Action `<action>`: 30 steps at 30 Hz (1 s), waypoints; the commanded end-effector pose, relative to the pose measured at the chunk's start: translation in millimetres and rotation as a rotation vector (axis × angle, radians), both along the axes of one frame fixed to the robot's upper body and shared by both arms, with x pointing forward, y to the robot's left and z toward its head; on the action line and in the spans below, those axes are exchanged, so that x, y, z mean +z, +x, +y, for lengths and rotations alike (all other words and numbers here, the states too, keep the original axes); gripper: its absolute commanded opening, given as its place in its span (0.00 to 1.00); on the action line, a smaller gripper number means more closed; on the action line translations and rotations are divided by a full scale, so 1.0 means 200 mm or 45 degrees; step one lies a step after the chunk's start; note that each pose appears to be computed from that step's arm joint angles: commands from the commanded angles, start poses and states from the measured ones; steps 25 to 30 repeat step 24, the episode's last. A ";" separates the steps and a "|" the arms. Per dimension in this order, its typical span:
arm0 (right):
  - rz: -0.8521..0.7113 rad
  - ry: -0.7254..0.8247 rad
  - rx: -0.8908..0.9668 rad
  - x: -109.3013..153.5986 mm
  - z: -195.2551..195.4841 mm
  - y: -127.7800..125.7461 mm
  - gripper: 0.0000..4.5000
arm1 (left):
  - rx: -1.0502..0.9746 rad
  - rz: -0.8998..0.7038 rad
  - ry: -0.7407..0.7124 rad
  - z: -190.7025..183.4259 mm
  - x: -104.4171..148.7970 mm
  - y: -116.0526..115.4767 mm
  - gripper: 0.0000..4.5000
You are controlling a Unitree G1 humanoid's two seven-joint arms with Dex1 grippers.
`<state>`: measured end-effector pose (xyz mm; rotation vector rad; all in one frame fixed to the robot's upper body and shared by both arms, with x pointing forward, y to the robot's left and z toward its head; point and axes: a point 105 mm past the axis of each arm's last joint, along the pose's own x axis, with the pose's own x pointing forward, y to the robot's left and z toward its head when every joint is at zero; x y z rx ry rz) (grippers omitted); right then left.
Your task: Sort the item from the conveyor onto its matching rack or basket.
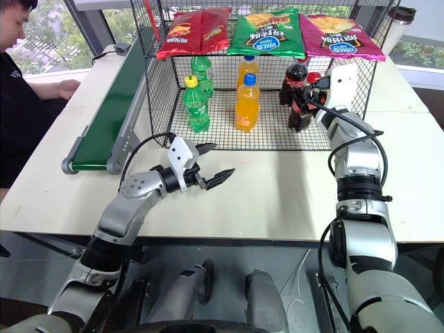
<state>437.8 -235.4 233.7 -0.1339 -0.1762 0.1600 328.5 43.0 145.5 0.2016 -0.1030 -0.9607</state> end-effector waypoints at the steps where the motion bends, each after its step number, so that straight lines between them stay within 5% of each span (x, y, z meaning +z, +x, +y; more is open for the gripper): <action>1: -0.092 -0.036 -0.012 0.12 -0.05 -0.09 0.99 | 0.039 -0.080 -0.017 0.02 0.06 0.01 1.00; 7: -0.021 -0.037 0.048 0.06 -0.01 -0.23 0.99 | 0.142 -0.089 -0.063 0.07 0.08 0.04 1.00; 18: 0.323 0.096 0.439 -0.40 0.29 -0.55 0.99 | 0.262 -0.017 -0.114 0.20 0.03 0.00 1.00; 30: 0.361 0.109 0.473 -0.45 0.33 -0.58 0.99 | 0.296 0.019 -0.106 0.23 0.01 0.00 1.00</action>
